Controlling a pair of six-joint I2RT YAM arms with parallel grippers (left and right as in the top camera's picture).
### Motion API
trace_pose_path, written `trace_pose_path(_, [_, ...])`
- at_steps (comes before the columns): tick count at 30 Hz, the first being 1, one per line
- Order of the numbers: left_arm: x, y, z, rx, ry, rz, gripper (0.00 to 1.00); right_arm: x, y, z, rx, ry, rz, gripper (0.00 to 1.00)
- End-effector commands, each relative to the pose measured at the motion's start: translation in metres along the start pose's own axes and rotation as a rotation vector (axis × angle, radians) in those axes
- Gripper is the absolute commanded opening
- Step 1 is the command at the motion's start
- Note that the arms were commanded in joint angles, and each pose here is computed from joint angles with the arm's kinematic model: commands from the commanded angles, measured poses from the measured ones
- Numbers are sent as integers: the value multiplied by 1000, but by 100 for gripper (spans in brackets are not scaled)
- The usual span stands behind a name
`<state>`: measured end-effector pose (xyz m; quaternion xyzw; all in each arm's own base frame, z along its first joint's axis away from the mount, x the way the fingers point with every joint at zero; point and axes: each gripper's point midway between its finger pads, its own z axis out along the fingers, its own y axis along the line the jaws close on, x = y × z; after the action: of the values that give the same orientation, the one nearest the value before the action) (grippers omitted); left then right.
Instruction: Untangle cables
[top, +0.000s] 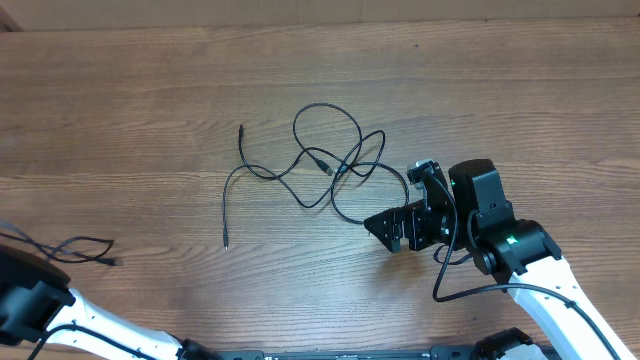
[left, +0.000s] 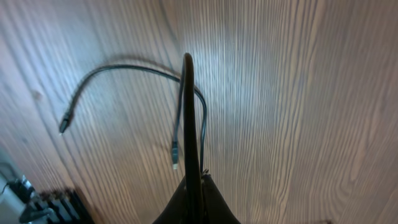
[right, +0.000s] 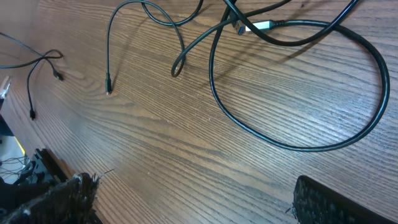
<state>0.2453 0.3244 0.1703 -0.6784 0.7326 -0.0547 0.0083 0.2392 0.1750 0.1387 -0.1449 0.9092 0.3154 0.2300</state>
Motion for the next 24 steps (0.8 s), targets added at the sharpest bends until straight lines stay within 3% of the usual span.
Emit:
trace_pose_path(1, [17, -16, 19, 10, 69, 75, 4, -5, 1, -3, 1, -19, -10, 100])
trace_pose_path(2, [19, -18, 21, 8, 74, 94, 6, -5, 1, -3, 1, -19, -10, 100])
trace_pose_path(4, [23, -22, 25, 3, 81, 116, 61, -5, 1, -3, 1, -19, -10, 100])
trace_pose_path(5, [23, -23, 26, 5, 81, 134, 84, -5, 1, -3, 1, -19, -10, 100])
trace_pose_path(6, [23, -25, 26, 7, 77, 152, 100, -5, 1, -3, 1, -19, -10, 100])
trace_pose_path(18, [26, -35, 22, 92, 99, 232, 100, -6, 0, -3, 7, -20, -10, 100])
trace_pose_path(24, [16, -4, 7, -21, 43, 163, 100, -6, 0, -3, 8, -21, -10, 100])
